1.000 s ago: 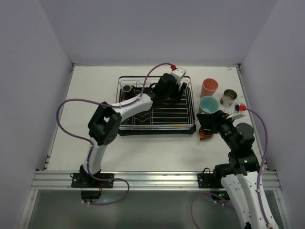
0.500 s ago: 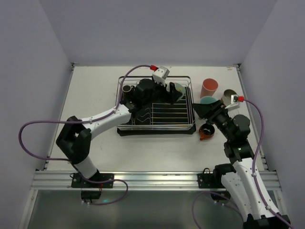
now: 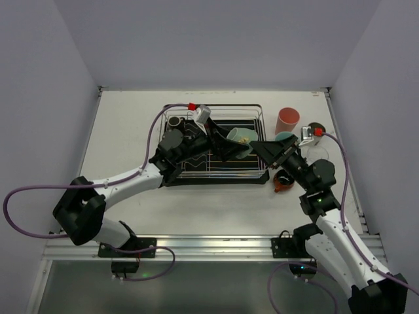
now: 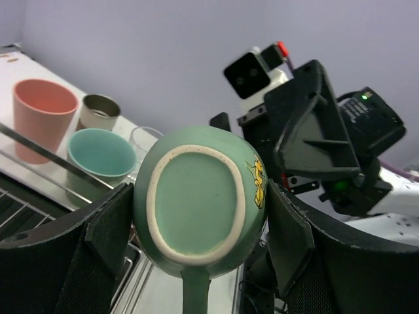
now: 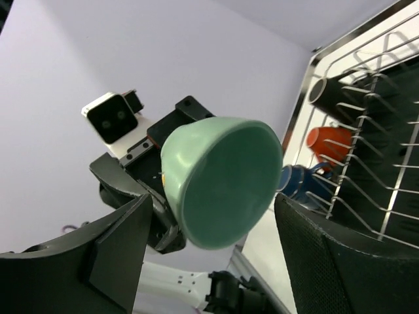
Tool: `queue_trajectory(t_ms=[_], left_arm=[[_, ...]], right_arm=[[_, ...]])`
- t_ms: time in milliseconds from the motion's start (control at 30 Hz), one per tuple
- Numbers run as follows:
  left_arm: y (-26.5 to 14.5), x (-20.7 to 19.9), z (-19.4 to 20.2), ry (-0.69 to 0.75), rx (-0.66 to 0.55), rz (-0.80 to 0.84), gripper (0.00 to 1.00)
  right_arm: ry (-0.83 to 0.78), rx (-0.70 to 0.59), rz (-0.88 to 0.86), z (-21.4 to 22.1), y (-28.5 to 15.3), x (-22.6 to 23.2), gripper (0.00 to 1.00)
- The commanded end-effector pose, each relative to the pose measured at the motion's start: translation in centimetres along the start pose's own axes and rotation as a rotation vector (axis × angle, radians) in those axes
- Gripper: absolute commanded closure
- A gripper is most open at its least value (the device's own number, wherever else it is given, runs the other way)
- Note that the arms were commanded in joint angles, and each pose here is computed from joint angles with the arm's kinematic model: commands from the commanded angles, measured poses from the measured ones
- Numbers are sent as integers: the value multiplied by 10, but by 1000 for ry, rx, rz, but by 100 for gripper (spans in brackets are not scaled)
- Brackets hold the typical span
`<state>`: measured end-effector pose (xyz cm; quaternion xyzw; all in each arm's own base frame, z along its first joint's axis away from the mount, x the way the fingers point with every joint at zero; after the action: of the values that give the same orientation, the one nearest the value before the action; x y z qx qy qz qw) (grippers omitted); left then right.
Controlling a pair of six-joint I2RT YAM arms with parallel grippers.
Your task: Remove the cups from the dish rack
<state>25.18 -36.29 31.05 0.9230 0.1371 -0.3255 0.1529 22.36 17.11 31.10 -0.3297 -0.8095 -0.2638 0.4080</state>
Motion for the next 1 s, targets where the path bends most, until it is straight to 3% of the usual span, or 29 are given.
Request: queue_trajectory(t_ms=[0,100,233,267,467,600,633,700,800,900,967], left_arm=[[-4,-50,-20,32,-54,213,82],[-5,-51,-13,28,-29,226,82],[-8,-53,-7,31,-16,236,82],[-9,-52,-5,30,-11,235,82],[-12,-48,5,26,18,232,81],[-13,-49,4,35,12,228,76],[-13,-48,2,52,8,221,69],[-15,-47,0,64,1,189,63],[-20,-46,-4,95,-14,156,47],[-29,-45,-10,126,-29,103,11],[-40,-43,-15,158,-40,41,2]], right_arm=[[17,12,-158,0,5,35,24],[23,17,-194,0,9,42,30],[18,-22,-205,-6,10,44,44],[15,-27,-214,-6,10,45,52],[34,4,-289,-5,16,56,58],[53,19,-300,-3,21,56,88],[41,14,-299,-3,20,57,92],[21,-1,-277,-6,18,58,100],[-30,-30,-201,-12,17,53,100],[-107,-60,-157,-20,10,58,100],[-168,-52,-109,-21,5,58,100]])
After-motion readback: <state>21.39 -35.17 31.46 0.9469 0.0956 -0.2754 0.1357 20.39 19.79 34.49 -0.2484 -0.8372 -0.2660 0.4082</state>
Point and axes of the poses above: each gripper's point midway between its finger pads, its own y axis out along the fingers, its own x axis along the line the jaws close on, z = x × y, the point moved 2 cm from there along -y, back along the fingers, and after that the axes turned 10 degrees about -y, right-handed, at the moved point
